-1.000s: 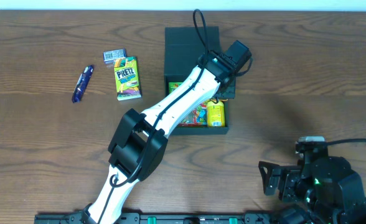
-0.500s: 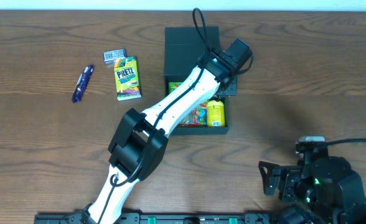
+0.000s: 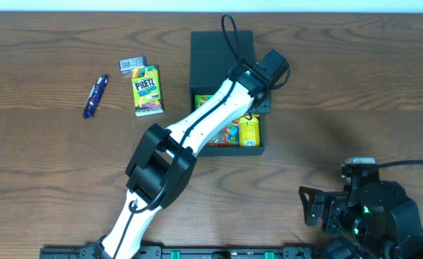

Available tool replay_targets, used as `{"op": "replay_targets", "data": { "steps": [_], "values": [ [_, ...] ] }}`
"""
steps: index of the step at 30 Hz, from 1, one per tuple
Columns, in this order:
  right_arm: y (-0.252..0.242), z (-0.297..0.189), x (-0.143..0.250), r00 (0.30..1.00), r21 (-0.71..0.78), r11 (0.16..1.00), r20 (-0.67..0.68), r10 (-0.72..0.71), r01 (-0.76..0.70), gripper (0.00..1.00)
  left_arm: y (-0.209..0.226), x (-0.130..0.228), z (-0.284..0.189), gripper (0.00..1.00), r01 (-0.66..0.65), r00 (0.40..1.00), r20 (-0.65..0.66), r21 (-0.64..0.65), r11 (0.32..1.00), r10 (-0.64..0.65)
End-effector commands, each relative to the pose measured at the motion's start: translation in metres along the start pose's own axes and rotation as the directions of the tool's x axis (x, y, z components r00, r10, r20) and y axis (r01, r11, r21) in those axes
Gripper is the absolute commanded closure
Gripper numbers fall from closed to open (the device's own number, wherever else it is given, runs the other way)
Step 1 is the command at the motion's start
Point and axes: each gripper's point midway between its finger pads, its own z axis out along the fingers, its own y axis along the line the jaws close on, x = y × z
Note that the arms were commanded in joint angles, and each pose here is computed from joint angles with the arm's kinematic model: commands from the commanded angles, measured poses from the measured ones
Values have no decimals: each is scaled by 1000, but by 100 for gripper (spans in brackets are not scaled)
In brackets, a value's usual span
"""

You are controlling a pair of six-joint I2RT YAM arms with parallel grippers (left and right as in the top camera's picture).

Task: Pack container
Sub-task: 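Lower the Le-Mond pack beside the Haribo bag and open the left gripper, then move the left gripper back to the green Pretz box and grasp it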

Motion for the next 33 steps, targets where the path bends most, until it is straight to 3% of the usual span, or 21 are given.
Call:
{"op": "replay_targets", "data": {
  "steps": [1, 9, 18, 22, 26, 30, 33],
  "values": [
    [0, -3, -2, 1000, 2, 1000, 11, -7, 7, 1, 6, 1, 9, 48, 7, 1000, -4, -26, 1000, -7],
    [0, -3, -2, 1000, 2, 1000, 11, -7, 7, 1, 7, -15, -3, 48, -24, 999, 34, -19, 1000, 25],
    [0, -3, -2, 1000, 2, 1000, 11, -7, 7, 1, 62, -67, -76, 40, 82, 980, 192, -105, 991, -60],
    [0, -3, -2, 1000, 2, 1000, 11, -7, 7, 1, 101, -81, -109, 39, 156, 966, 226, -126, 980, -125],
    [0, -3, -2, 1000, 2, 1000, 11, -7, 7, 1, 160, -91, -135, 30, 256, 944, 267, -216, 942, -195],
    [0, -3, -2, 1000, 2, 1000, 11, -7, 7, 1, 211, -94, -140, 27, 334, 927, 275, -295, 895, -255],
    [0, -3, -2, 1000, 2, 1000, 11, -7, 7, 1, 244, -98, -138, 18, 392, 909, 276, -318, 863, -312]
  ]
}}
